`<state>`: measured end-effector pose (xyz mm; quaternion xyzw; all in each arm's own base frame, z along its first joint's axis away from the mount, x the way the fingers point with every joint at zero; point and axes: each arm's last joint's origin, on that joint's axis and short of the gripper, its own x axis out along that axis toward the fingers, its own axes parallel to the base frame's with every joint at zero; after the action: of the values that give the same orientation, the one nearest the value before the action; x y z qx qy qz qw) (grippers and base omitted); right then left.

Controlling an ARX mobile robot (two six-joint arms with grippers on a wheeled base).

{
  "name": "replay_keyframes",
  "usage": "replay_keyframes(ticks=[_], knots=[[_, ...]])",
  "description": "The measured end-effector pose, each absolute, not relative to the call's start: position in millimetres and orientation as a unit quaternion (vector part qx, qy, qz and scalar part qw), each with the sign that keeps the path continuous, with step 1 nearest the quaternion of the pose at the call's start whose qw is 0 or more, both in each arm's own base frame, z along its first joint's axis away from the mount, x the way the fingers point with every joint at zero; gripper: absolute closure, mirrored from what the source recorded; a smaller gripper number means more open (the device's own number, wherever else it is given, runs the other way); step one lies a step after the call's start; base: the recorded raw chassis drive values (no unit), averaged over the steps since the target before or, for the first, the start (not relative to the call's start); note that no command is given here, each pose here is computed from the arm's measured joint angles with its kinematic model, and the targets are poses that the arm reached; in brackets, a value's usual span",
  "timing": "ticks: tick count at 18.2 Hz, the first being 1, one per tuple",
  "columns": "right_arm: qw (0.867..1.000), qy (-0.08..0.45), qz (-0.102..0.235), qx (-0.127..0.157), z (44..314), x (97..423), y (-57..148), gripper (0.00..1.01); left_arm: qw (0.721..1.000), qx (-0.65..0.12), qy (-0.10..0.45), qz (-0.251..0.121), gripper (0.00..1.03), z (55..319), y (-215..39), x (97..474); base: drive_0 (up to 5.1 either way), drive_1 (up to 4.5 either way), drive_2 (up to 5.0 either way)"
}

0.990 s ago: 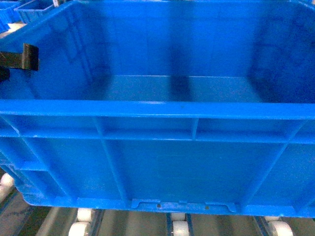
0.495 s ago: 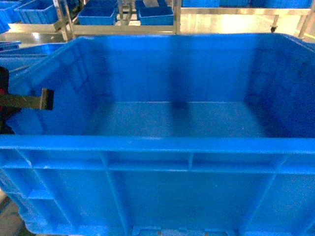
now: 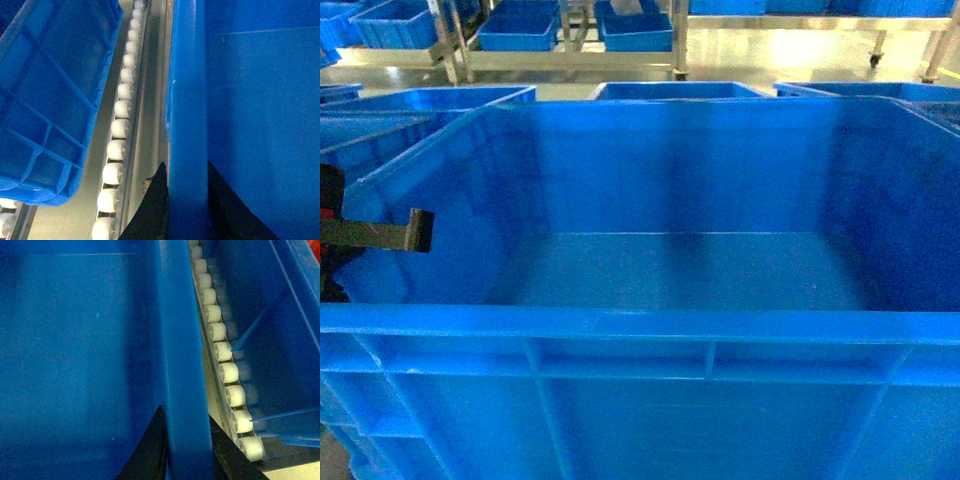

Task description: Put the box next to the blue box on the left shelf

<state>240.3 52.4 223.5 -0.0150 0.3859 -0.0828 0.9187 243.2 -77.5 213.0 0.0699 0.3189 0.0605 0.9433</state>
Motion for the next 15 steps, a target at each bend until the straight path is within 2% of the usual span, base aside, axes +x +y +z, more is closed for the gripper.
replay_keyframes(ticks=[3,4,5,6,8,9,10,11,12,13,15], knots=[[0.919,0.386,-0.083,-0.015,224,240,52,0.89,0.941,0.068,0.326,0.064,0.91,215,-77,243,0.0,0.0,0.0],[0.918,0.386,-0.086,-0.016,224,240,52,0.85,0.94,0.068,0.327,0.065,0.91,215,-77,243,0.0,0.0,0.0],[0.919,0.378,-0.112,-0.023,224,240,52,0.74,0.94,0.07,0.325,0.073,0.91,220,-78,242,0.0,0.0,0.0],[0.92,0.374,-0.118,-0.024,226,240,52,0.69,0.94,0.069,0.324,0.074,0.91,222,-78,241,0.0,0.0,0.0],[0.922,0.372,-0.099,-0.022,229,239,54,0.85,0.937,0.064,0.333,0.083,0.91,221,-75,241,0.0,0.0,0.0],[0.923,0.373,-0.092,-0.025,229,239,54,0.87,0.937,0.064,0.332,0.084,0.91,221,-75,241,0.0,0.0,0.0],[0.925,0.367,-0.091,-0.024,230,239,54,0.84,0.94,0.061,0.326,0.083,0.91,221,-75,242,0.0,0.0,0.0],[0.932,0.344,-0.11,-0.023,228,240,54,0.72,0.95,0.057,0.295,0.086,0.83,221,-78,243,0.0,0.0,0.0],[0.944,0.31,-0.111,-0.01,231,241,54,0.61,0.963,0.058,0.244,0.097,0.72,230,-81,245,0.0,0.0,0.0],[0.957,0.263,-0.122,0.005,239,241,51,0.5,0.977,0.037,0.181,0.104,0.59,246,-80,246,0.0,0.0,0.0],[0.977,0.17,-0.124,0.045,262,240,50,0.32,0.987,0.012,0.119,0.106,0.41,263,-79,244,0.0,0.0,0.0]])
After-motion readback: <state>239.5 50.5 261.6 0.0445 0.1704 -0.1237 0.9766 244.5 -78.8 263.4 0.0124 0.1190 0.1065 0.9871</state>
